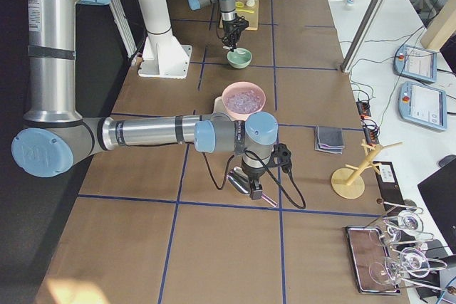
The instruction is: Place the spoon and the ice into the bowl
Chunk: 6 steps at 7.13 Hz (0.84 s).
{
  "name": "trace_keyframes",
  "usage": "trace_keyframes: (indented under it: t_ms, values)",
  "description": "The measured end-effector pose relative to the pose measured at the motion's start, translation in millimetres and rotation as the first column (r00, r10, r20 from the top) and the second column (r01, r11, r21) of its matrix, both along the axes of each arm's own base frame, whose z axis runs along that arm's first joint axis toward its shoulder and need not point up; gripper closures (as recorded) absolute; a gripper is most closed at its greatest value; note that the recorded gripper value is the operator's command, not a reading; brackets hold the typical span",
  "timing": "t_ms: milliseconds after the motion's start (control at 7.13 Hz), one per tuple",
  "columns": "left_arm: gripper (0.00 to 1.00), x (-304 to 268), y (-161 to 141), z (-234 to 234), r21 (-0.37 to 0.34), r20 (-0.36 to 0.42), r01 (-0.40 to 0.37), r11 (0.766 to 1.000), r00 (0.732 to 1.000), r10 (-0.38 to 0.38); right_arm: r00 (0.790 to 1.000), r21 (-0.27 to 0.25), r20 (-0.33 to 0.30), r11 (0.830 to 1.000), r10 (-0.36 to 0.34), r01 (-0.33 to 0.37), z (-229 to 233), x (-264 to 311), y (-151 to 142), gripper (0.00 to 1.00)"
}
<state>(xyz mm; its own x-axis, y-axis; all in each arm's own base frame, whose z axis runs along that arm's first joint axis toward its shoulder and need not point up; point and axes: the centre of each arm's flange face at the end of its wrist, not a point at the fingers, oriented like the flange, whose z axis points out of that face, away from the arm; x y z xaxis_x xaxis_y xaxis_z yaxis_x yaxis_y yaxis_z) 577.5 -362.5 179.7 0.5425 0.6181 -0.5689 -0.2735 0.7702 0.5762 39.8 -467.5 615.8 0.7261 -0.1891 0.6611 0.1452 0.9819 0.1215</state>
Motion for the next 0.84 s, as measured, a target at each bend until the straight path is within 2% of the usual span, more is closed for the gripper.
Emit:
trace_keyframes:
  t_ms: [140, 421, 701, 841]
  values:
    - [0.22, -1.8, -5.6, -0.5, -0.004, 0.007, 0.007, 1.0, 1.0, -0.007, 1.0, -0.002, 0.0, 1.0, 0.0, 0.0, 0.6, 0.0, 0.4, 0.0]
    - [0.08, -4.8, -11.8, -4.2, -0.02, 0.021, 0.013, 1.0, 1.0, -0.012, 1.0, -0.005, 0.0, 1.0, 0.0, 0.0, 2.0, 0.1, 1.4, 0.0]
    - [0.07, -10.2, -17.9, -6.9, -0.04, 0.017, 0.007, 0.999, 1.0, -0.006, 1.0, -0.007, 0.0, 1.0, -0.001, 0.001, 3.8, 0.1, 2.0, 0.0]
    - [0.01, -24.7, -32.4, -5.5, -0.087, 0.012, -0.014, 0.996, 1.0, 0.015, 1.0, -0.007, 0.0, 1.0, -0.002, 0.002, 3.8, 0.1, 2.1, 0.0]
